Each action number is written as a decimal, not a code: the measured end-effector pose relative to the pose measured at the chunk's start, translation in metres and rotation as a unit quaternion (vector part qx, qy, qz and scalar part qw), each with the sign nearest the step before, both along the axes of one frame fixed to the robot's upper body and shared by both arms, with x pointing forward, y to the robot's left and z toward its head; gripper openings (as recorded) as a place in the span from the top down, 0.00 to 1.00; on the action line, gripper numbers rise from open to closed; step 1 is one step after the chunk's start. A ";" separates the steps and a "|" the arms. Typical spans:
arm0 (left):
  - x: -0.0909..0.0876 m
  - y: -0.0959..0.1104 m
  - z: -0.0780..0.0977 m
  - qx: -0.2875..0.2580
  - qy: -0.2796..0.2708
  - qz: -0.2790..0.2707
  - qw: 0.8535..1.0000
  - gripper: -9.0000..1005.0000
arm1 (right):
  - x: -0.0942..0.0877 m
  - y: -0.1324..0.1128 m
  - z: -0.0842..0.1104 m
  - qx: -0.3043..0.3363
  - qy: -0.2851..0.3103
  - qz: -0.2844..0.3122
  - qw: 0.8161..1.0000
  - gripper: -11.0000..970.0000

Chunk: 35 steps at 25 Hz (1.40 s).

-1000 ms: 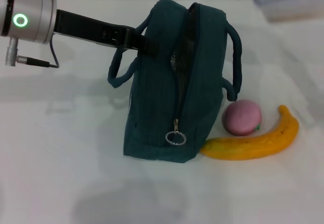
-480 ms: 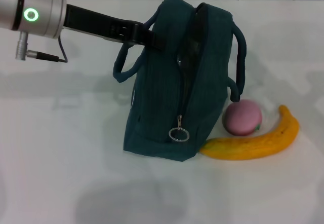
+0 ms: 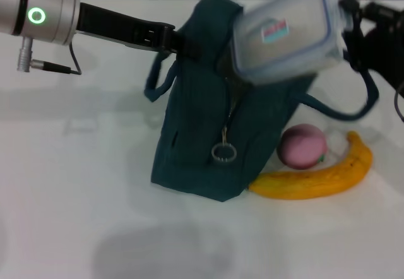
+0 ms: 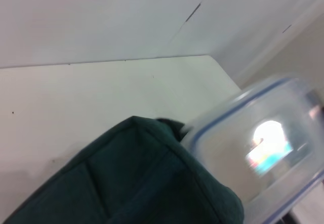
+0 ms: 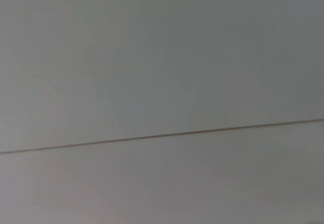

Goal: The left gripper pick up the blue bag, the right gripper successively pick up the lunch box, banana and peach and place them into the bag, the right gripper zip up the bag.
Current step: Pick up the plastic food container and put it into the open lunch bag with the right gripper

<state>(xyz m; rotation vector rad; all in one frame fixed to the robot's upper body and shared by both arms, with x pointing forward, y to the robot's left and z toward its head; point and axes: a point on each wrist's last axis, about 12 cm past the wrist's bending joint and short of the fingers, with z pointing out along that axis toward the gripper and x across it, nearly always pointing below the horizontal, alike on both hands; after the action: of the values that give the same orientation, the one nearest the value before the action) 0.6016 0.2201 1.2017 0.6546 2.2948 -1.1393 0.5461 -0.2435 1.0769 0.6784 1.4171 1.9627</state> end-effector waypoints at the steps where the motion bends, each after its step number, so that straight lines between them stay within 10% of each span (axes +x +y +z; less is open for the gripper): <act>1: 0.000 0.000 0.000 0.000 0.000 0.000 1.000 0.94 | -0.001 -0.004 -0.004 -0.016 0.009 -0.003 1.000 0.91; 17: 0.003 -0.011 0.006 -0.004 -0.006 -0.013 1.000 0.94 | 0.032 0.039 0.005 -0.140 0.003 0.098 0.985 0.91; 35: 0.001 -0.006 0.003 -0.004 -0.002 -0.010 1.000 0.94 | 0.040 0.030 0.012 -0.256 -0.090 0.112 0.956 0.90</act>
<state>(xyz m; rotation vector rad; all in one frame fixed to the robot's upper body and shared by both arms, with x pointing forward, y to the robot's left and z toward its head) 0.6022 0.2146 1.2049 0.6772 2.2836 -1.1545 0.5858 -0.2135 1.0892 0.1042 1.8439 1.6527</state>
